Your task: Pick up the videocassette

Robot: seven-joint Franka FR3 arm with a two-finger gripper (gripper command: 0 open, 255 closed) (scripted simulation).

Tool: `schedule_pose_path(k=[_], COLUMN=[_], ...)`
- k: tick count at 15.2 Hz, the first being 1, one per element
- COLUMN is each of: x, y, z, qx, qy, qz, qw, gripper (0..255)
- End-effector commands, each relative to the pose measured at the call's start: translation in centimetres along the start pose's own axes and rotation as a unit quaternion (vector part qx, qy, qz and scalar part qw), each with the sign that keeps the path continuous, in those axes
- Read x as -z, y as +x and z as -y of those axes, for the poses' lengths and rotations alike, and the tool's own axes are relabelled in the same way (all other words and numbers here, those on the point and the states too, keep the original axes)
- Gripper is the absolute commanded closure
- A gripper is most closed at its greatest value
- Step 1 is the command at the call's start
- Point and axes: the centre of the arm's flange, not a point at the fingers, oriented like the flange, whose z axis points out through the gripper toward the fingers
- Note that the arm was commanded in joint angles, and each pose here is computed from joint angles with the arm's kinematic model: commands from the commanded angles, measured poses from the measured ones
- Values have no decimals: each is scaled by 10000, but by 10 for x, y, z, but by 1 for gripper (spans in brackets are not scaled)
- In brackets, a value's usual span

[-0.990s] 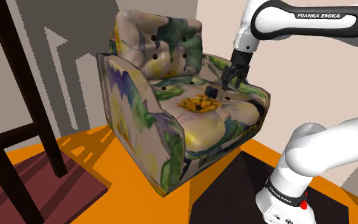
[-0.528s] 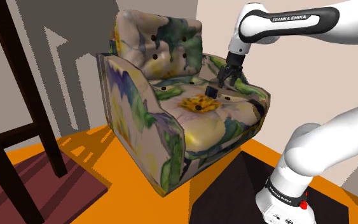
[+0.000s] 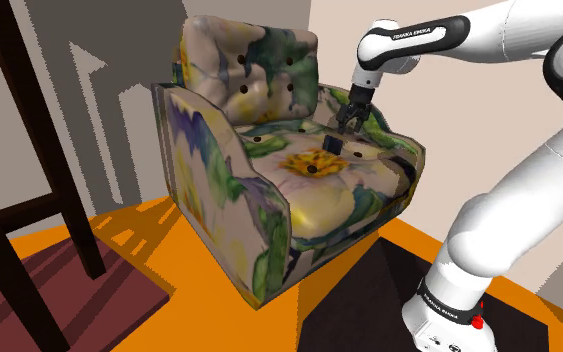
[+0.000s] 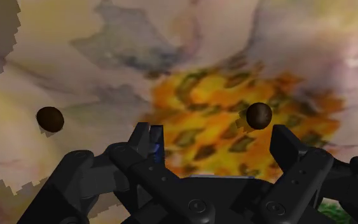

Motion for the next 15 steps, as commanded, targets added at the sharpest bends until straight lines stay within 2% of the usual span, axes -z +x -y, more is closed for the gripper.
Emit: schedule_pose_path(k=[1,5,14,15], x=[-8,-20,-60,-60], y=[18,52,48,48], z=[-20,-54,-56,-56], qx=[19,45,45,45], qy=[29,93,93,93], qz=[10,24,24,24], qw=[10000,9999,9999,9999], gripper=[0,0,0,255])
